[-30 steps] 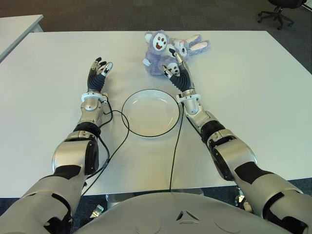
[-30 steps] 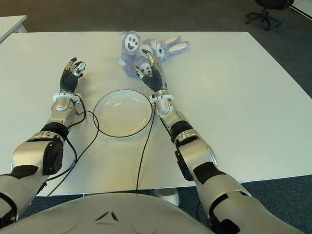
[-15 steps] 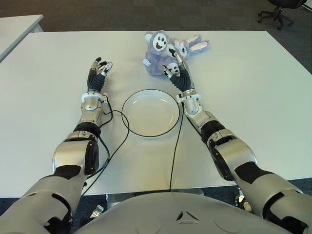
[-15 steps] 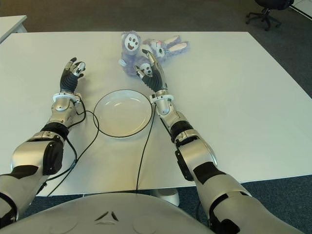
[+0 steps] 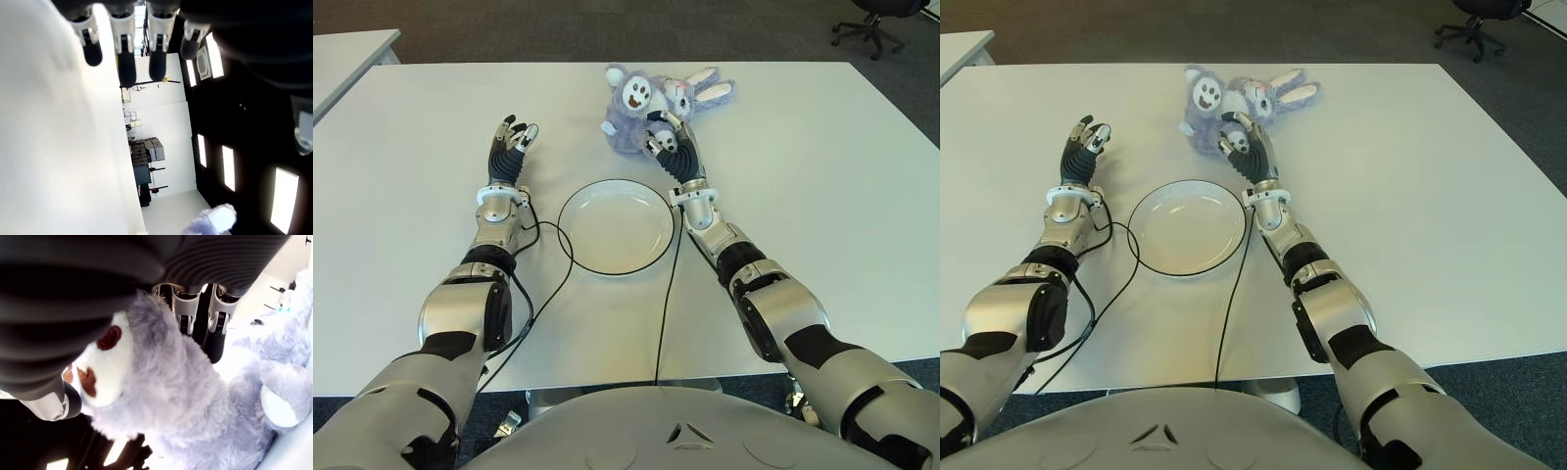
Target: Put the doll into the plate.
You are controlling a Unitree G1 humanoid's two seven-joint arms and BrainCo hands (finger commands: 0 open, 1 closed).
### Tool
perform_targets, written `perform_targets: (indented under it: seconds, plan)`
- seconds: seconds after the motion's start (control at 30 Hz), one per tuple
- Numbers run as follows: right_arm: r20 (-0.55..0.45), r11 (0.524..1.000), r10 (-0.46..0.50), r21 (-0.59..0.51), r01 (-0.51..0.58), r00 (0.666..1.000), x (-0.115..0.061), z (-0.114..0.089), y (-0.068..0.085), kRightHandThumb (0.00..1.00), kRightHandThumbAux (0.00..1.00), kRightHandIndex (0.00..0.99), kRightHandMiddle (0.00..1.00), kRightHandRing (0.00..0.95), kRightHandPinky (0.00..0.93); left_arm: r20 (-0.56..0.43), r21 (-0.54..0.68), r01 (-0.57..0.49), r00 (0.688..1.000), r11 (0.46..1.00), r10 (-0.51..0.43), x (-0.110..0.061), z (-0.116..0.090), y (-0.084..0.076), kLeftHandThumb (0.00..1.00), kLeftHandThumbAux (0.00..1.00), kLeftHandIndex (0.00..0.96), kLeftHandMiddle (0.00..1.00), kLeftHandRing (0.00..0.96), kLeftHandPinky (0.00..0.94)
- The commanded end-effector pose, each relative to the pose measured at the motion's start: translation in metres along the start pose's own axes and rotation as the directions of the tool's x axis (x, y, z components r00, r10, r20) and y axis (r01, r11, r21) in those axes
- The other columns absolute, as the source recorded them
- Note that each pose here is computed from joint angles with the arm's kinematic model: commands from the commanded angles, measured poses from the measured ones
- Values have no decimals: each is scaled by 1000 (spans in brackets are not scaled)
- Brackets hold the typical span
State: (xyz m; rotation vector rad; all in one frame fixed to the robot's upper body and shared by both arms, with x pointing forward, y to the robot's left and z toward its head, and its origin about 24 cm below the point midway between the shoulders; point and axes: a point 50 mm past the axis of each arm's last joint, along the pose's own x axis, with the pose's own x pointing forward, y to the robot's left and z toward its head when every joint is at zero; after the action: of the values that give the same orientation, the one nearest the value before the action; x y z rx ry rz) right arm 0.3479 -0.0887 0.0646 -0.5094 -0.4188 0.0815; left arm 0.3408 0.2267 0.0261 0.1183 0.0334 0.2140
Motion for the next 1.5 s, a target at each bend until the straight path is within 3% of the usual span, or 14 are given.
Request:
perform_targets:
  seconds: [0.03, 0.13, 0.37, 0.5, 0.73, 1.5]
  plan:
    - [-326, 997, 16, -70, -41, 945, -86, -63, 16, 713, 696, 427, 599, 653, 751, -202, 13, 5, 979, 1000, -2, -26, -46, -6, 0, 400, 0, 163, 177, 75]
    - [-310, 995, -6, -100, -26, 951, -85, -62, 16, 716, 694, 433, 694, 745, 835, -203, 12, 1, 979, 1000, 1, -26, -46, -6, 0, 399, 0, 166, 184, 87]
    - [-299, 996, -14, -89, -14, 954, -84, -61, 15, 717, 698, 435, 769, 797, 804, -201, 10, -2, 980, 1000, 4, -26, -46, -5, 0, 402, 0, 170, 185, 86]
    - [-294, 997, -23, -78, 0, 955, -84, -60, 15, 717, 700, 436, 804, 828, 874, -196, 9, -4, 981, 1000, 6, -25, -45, -5, 0, 401, 0, 163, 176, 71]
    - [-298, 997, -18, -71, -4, 954, -83, -60, 14, 717, 701, 437, 814, 825, 801, -193, 11, -1, 981, 1000, 3, -25, -44, -5, 0, 395, 0, 164, 167, 43]
    - [-302, 999, -39, -41, 28, 953, -81, -59, 13, 718, 702, 439, 795, 808, 800, -201, 9, 1, 980, 1000, 1, -24, -44, -4, 0, 400, 0, 158, 164, 90]
